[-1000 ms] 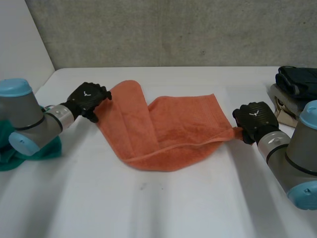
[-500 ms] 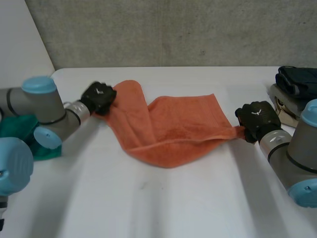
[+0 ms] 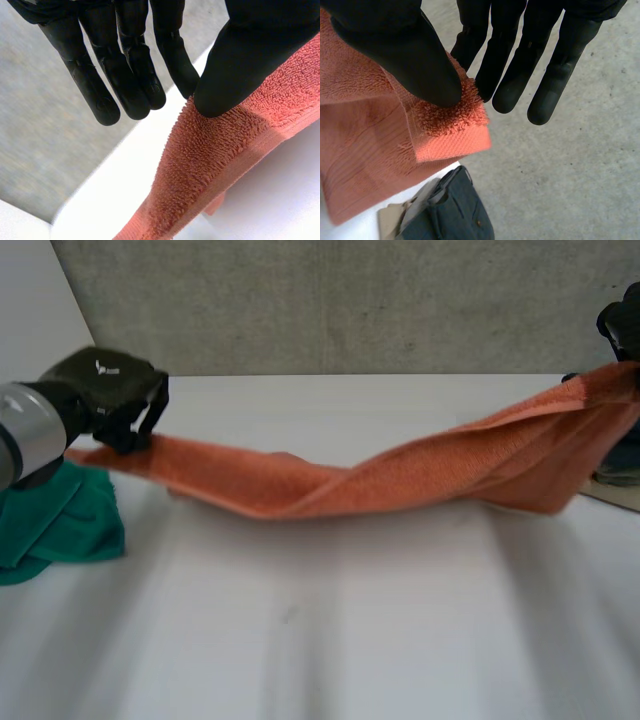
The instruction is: Fold the laundry.
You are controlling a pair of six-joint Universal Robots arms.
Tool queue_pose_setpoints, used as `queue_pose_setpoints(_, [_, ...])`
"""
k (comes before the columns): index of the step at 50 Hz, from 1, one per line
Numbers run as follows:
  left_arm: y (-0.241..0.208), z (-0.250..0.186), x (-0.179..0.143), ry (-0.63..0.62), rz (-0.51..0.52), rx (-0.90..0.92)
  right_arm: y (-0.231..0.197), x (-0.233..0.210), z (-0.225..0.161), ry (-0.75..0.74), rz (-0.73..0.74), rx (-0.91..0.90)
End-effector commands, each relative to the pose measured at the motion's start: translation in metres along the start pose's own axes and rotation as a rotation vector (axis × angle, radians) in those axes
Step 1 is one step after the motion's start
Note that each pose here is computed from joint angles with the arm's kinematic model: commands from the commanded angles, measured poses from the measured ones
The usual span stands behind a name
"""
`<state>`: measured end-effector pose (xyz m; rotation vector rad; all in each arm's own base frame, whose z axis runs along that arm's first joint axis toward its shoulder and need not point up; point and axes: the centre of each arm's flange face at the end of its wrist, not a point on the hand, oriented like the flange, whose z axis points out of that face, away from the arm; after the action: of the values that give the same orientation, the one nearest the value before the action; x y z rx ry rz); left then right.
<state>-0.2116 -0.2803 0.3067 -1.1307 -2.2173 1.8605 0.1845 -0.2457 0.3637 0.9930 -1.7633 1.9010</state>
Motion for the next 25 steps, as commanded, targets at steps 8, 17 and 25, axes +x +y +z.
queue_pose_setpoints(8, [0.063, 0.054, 0.013, 0.079, -0.060, -0.205, 0.067, -0.059, 0.066, -0.213, -0.103, -0.275])
queue_pose_setpoints(17, [0.020, 0.138, -0.031, -0.194, 0.043, 0.101, 0.046, -0.028, 0.148, 0.164, -0.028, -0.034])
queue_pose_setpoints(25, [-0.077, 0.137, -0.087, -0.483, 0.055, 0.641, -0.025, 0.041, 0.163, 0.605, 0.083, 0.447])
